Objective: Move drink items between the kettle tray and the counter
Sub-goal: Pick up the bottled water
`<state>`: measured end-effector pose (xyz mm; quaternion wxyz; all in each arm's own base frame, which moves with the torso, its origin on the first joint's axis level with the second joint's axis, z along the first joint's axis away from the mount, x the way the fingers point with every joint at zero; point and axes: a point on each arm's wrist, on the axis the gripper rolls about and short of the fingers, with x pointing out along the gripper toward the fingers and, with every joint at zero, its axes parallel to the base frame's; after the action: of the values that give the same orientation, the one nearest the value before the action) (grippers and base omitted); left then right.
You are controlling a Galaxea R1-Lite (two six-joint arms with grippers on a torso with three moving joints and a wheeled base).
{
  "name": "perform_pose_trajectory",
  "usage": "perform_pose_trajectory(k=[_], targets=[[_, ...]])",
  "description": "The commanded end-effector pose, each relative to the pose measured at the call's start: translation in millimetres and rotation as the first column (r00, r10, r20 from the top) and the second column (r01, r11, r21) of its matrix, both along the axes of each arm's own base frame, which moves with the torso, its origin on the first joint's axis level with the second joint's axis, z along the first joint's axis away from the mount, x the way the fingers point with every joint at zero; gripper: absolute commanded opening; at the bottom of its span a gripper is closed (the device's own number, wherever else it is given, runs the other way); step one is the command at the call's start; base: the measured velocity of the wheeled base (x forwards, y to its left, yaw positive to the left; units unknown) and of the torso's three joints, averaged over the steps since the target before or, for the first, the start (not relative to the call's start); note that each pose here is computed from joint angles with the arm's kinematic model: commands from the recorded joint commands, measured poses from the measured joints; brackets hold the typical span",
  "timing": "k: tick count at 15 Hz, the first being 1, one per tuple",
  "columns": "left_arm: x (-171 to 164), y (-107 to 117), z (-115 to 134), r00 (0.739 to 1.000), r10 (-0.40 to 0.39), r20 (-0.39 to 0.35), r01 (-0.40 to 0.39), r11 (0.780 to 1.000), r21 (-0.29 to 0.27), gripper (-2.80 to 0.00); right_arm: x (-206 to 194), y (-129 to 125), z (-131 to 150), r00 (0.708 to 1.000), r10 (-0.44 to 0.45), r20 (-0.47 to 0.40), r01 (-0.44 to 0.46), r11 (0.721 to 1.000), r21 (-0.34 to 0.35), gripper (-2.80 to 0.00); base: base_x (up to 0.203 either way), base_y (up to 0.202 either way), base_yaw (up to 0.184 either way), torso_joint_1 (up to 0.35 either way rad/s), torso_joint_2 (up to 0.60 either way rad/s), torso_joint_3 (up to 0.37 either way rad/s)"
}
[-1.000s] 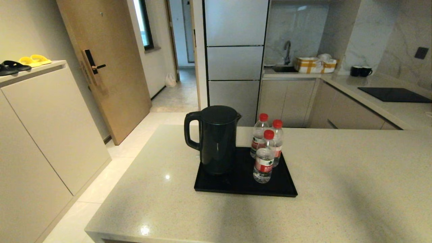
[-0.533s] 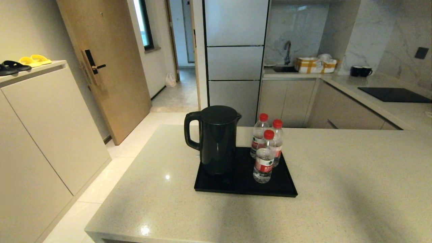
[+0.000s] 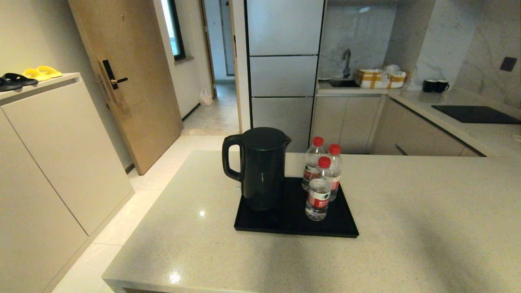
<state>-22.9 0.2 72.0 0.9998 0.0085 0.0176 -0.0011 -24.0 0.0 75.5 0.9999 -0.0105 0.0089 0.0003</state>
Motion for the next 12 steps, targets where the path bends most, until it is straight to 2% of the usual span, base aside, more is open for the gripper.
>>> perform_pose_trajectory(k=[1, 3, 6, 7, 8, 9, 10, 11, 12], targets=[[0, 0, 0, 1.000, 0.000, 0.000, 0.000, 1.000, 0.000, -2.80, 0, 0, 0, 1.000, -0.004, -0.008, 0.004, 1.000, 0.007, -2.80, 0.000, 0.000, 0.000, 0.000, 0.00, 0.000], [0, 0, 0, 1.000, 0.000, 0.000, 0.000, 1.000, 0.000, -2.80, -3, 0, 15, 1.000, -0.011, 0.021, 0.010, 1.000, 0.007, -2.80, 0.000, 0.000, 0.000, 0.000, 0.00, 0.000], [0, 0, 0, 1.000, 0.000, 0.002, 0.000, 1.000, 0.000, -2.80, -7, 0, 96, 0.996, -0.004, 0.091, -0.002, 0.997, 0.071, -2.80, 0.000, 0.000, 0.000, 0.000, 0.00, 0.000], [0, 0, 0, 1.000, 0.000, 0.000, 0.000, 1.000, 0.000, -2.80, -6, 1, 115, 0.997, 0.019, 0.069, -0.024, 0.997, 0.075, -2.80, 0.000, 0.000, 0.000, 0.000, 0.00, 0.000], [0, 0, 0, 1.000, 0.000, 0.000, 0.000, 1.000, 0.000, -2.80, -6, 1, 118, 0.999, 0.045, 0.005, -0.045, 0.997, 0.058, -2.80, 0.000, 0.000, 0.000, 0.000, 0.00, 0.000], [0, 0, 0, 1.000, 0.000, 0.000, 0.000, 1.000, 0.000, -2.80, -9, 2, 111, 0.995, 0.063, -0.079, -0.063, 0.998, 0.010, -2.80, 0.000, 0.000, 0.000, 0.000, 0.00, 0.000], [0, 0, 0, 1.000, 0.000, 0.001, 0.000, 1.000, 0.000, -2.80, -11, 2, 104, 0.986, 0.094, -0.137, -0.108, 0.990, -0.093, -2.80, 0.000, 0.000, 0.000, 0.000, 0.00, 0.000], [0, 0, 0, 1.000, 0.000, 0.000, 0.000, 1.000, 0.000, -2.80, -13, 4, 99, 0.967, 0.181, -0.178, -0.208, 0.967, -0.148, -2.80, 0.000, 0.000, 0.000, 0.000, 0.00, 0.000], [0, 0, 0, 1.000, 0.000, 0.001, 0.000, 1.000, 0.000, -2.80, -13, 7, 99, 0.935, 0.285, -0.209, -0.315, 0.940, -0.127, -2.80, 0.000, 0.000, 0.000, 0.000, 0.00, 0.000]])
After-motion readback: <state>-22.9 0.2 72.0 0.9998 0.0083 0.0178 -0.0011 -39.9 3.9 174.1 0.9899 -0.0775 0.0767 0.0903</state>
